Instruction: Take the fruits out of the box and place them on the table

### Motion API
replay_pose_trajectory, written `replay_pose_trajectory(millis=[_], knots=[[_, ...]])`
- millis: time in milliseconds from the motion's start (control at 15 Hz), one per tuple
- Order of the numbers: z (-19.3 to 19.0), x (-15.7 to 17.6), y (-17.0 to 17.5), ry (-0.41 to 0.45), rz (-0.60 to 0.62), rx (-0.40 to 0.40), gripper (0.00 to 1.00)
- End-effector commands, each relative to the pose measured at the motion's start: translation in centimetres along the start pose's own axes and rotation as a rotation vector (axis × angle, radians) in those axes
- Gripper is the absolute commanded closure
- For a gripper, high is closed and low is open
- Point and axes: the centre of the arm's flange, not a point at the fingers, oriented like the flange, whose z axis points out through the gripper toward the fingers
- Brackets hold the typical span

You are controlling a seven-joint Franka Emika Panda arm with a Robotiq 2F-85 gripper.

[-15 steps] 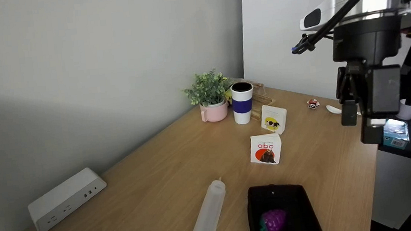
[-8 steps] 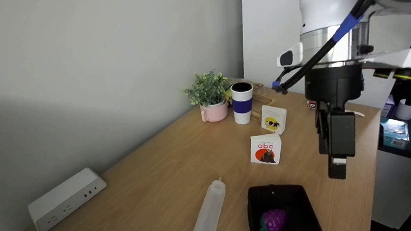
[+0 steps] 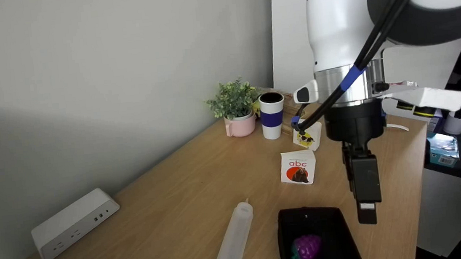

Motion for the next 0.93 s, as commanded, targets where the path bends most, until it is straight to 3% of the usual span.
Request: replay_pose_trajectory(millis=[0,333,867], knots=[[-0.1,0.0,0.0,-0.001,-0.001,0.0,0.0],[0.7,1.7,1.0,0.01,-0.009,0.037,0.0],[5.0,8.5,3.0,-0.083,-0.004,0.075,0.0]])
